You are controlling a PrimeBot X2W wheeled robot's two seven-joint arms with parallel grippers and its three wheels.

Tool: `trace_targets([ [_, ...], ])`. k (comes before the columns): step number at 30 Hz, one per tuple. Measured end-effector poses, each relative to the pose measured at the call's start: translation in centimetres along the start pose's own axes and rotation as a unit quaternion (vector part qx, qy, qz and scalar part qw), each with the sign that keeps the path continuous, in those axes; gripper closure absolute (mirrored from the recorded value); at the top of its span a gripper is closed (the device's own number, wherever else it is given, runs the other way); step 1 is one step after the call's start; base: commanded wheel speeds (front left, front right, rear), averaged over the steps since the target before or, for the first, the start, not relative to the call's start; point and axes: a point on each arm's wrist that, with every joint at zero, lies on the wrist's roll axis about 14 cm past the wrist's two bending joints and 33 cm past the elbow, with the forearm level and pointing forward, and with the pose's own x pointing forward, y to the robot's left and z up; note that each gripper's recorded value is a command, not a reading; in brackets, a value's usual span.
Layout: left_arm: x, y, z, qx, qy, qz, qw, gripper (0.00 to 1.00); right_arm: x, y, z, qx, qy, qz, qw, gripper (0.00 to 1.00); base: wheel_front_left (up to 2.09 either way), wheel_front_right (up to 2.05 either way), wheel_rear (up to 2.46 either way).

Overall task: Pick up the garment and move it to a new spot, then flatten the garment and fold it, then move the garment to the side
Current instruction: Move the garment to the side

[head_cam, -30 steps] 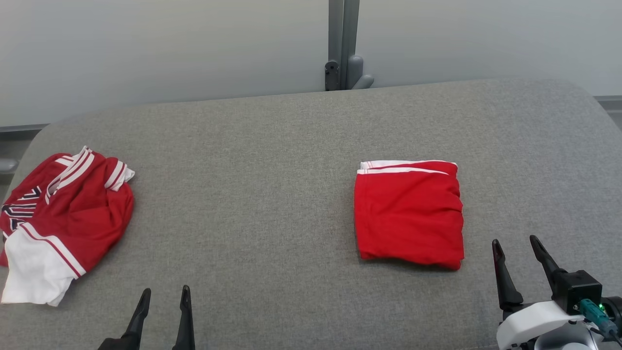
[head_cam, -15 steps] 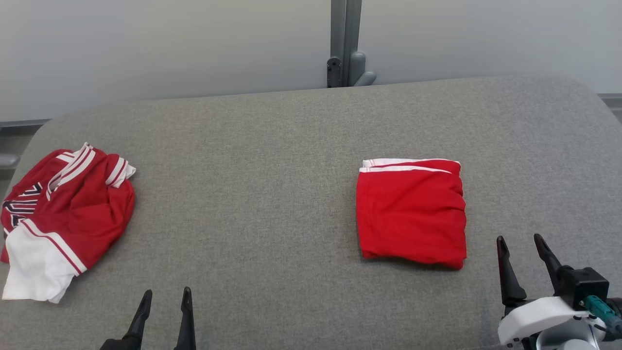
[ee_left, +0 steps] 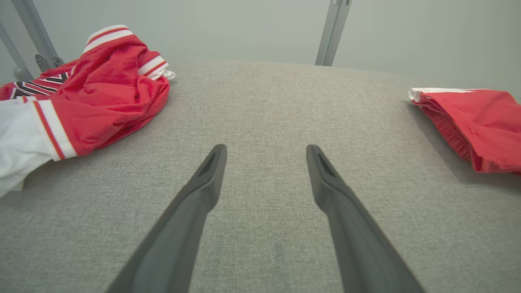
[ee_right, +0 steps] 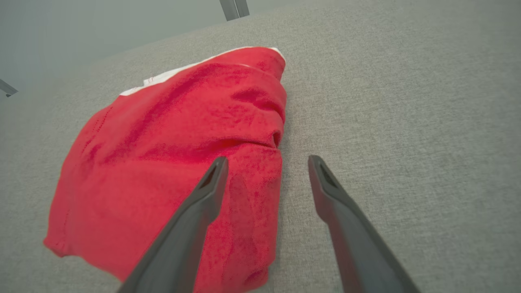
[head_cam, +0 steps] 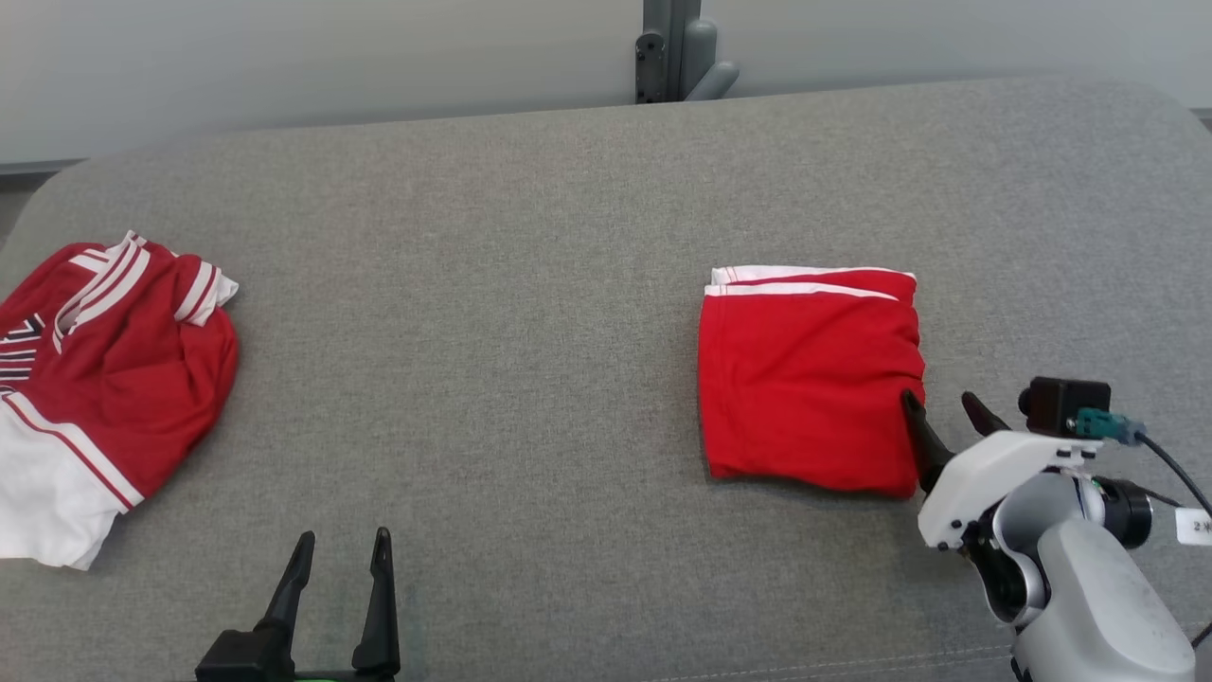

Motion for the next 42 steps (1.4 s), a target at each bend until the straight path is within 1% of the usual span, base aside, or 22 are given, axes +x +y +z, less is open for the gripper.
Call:
trace_targets([
  [9, 1.2, 0.3, -0.4, 0.000, 0.008, 0.004, 1.000, 0.00, 3.7, 0.8, -2.5, 0.022, 0.088, 0.006, 0.996, 0.00, 0.00, 0.00, 0.00],
  [11, 1.2, 0.5, -0.5, 0.000, 0.010, 0.007, 1.000, 0.00, 4.3, 1.6, -2.8, 0.051, 0.098, 0.012, 0.994, 0.00, 0.00, 0.00, 0.00],
  [12, 1.2, 0.6, -0.6, 0.000, 0.011, 0.008, 1.000, 0.00, 4.5, 2.0, -3.1, 0.063, 0.103, 0.015, 0.993, 0.27, 0.00, 0.00, 0.00],
  [13, 1.2, 0.6, -0.6, -0.001, 0.011, 0.010, 1.000, 0.00, 4.7, 2.3, -3.3, 0.074, 0.107, 0.019, 0.991, 1.00, 0.00, 0.00, 0.00],
  [17, 1.3, 0.8, -0.6, -0.003, 0.012, 0.014, 1.000, 0.00, 4.8, 2.8, -3.2, 0.099, 0.106, 0.027, 0.989, 1.00, 0.00, 0.00, 0.00],
  [19, 1.5, 0.5, -0.6, -0.003, 0.012, 0.008, 1.000, 0.00, 4.6, 2.6, -3.1, 0.103, 0.103, 0.027, 0.989, 1.00, 0.00, 0.00, 0.00],
  [28, 3.5, -2.1, -0.3, 0.008, 0.005, -0.041, 0.999, 0.00, 2.4, -1.8, -2.1, 0.110, 0.090, -0.012, 0.990, 1.00, 0.00, 0.00, 0.00],
  [31, 4.7, -3.9, -0.1, 0.009, 0.001, -0.071, 0.997, 0.00, 1.4, -4.2, -1.6, 0.101, 0.087, -0.037, 0.990, 1.00, 0.00, 0.00, 0.00],
  [35, 6.6, -6.9, 0.1, 0.014, -0.007, -0.121, 0.993, 0.00, 0.2, -7.9, -1.0, 0.077, 0.083, -0.076, 0.991, 1.00, 0.00, 0.00, 0.00],
  [39, 8.3, -9.1, -0.6, 0.013, -0.002, -0.156, 0.988, 0.00, 0.2, -10.7, 0.0, 0.035, 0.081, -0.104, 0.991, 1.00, 0.00, 0.00, 0.00],
  [42, 9.2, -9.7, -1.4, 0.010, 0.007, -0.167, 0.986, 0.00, 0.7, -13.0, 1.3, -0.001, 0.076, -0.125, 0.989, 1.00, 0.00, 0.00, 0.00],
])
